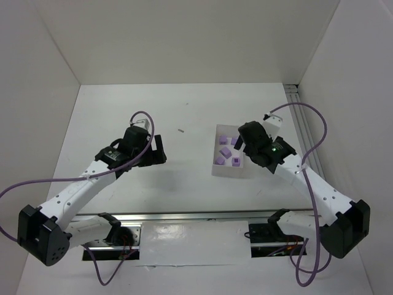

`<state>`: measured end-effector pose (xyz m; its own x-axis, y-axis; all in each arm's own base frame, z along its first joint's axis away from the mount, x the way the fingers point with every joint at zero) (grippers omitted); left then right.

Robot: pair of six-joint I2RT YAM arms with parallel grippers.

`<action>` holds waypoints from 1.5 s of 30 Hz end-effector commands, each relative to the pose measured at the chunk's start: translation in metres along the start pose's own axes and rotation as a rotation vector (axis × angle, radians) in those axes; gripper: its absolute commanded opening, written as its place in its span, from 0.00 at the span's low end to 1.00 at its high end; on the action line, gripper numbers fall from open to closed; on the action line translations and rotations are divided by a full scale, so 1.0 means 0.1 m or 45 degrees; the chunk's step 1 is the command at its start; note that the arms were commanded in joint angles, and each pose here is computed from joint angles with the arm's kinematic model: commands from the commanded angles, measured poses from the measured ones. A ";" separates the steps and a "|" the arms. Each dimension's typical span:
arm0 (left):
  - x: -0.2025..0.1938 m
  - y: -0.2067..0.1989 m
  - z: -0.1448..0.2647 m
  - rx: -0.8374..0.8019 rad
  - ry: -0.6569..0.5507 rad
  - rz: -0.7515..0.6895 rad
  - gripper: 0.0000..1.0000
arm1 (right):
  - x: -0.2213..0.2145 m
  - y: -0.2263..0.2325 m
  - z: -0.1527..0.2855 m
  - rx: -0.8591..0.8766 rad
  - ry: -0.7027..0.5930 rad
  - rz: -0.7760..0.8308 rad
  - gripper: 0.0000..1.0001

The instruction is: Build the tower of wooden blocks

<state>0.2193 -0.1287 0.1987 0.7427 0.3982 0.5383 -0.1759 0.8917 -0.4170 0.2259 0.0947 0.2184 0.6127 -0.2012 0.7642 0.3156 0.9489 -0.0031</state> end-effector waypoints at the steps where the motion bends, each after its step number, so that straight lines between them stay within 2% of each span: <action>1: 0.14 -0.06 0.13 0.029 -0.048 0.020 1.00 | 0.34 0.38 0.27 0.190 -0.125 -0.017 0.99; 4: 0.16 -0.06 0.17 0.030 -0.063 0.021 1.00 | 0.37 0.69 0.33 0.239 -0.153 0.047 0.99; 6: 0.17 -0.07 0.21 0.018 -0.076 0.023 1.00 | 0.36 0.91 0.28 0.258 -0.140 0.099 0.95; 9: 0.16 -0.06 0.24 0.009 -0.085 0.025 1.00 | 0.29 1.10 0.15 0.210 -0.127 0.172 0.94; 15: 0.19 -0.02 0.28 0.026 -0.097 0.008 1.00 | 0.24 1.12 0.07 0.111 -0.130 0.200 0.87; 17: 0.21 -0.11 0.34 -0.048 -0.067 -0.005 0.98 | 0.28 1.00 0.06 0.059 -0.127 0.168 0.87; 18: 0.21 -0.21 0.35 -0.107 -0.048 -0.033 0.95 | 0.35 0.94 0.08 0.049 -0.147 0.151 0.88; 19: 0.26 -0.36 0.37 -0.181 -0.033 -0.057 0.91 | 0.41 0.85 0.14 0.076 -0.167 0.122 0.88; 21: 0.24 -0.60 0.40 -0.280 0.020 -0.101 0.91 | 0.51 0.72 0.08 0.147 -0.176 0.120 0.88; 22: 0.35 -0.71 0.44 -0.307 -0.007 -0.098 0.91 | 0.58 0.66 0.13 0.201 -0.194 0.104 0.88; 24: 0.38 -0.79 0.34 -0.267 0.013 -0.080 0.92 | 0.66 0.62 0.10 0.288 -0.173 0.146 0.88; 28: 0.50 -0.84 0.30 -0.200 -0.034 -0.043 0.93 | 0.67 0.85 0.09 0.386 -0.114 0.261 0.88; 32: 0.56 -0.88 0.34 -0.212 -0.062 -0.025 0.93 | 0.46 1.18 -0.15 0.433 -0.025 0.369 0.88; 36: 0.54 -0.84 0.36 -0.197 -0.067 -0.025 0.93 | 0.22 1.37 -0.41 0.444 0.060 0.423 0.77; 37: 0.53 -0.82 0.34 -0.179 -0.069 -0.025 0.93 | 0.22 1.41 -0.45 0.444 0.059 0.422 0.71; 40: 0.53 -0.80 0.39 -0.182 -0.088 -0.022 0.94 | 0.08 1.52 -0.60 0.433 0.118 0.465 0.60; 41: 0.49 -0.76 0.36 -0.163 -0.070 -0.026 0.94 | 0.01 1.55 -0.62 0.433 0.134 0.485 0.52; 45: 0.49 -0.74 0.36 -0.145 -0.069 -0.028 0.94 | -0.08 1.63 -0.78 0.377 0.175 0.496 0.46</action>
<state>0.2481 -0.1717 0.2737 0.7351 0.3620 0.5731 -0.0686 0.8809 -0.4684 0.3140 0.2159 0.1479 0.7825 0.1939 0.5916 -0.1658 0.9808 -0.1022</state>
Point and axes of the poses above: each gripper's point midway between its finger pads, its own z axis back along the fingers, its own y axis along the line the jaws close on, x = y × z, the point moved 7 cm from there along z, back along the fingers, and after that the axes turned 11 degrees about z, right-handed, at the moved point
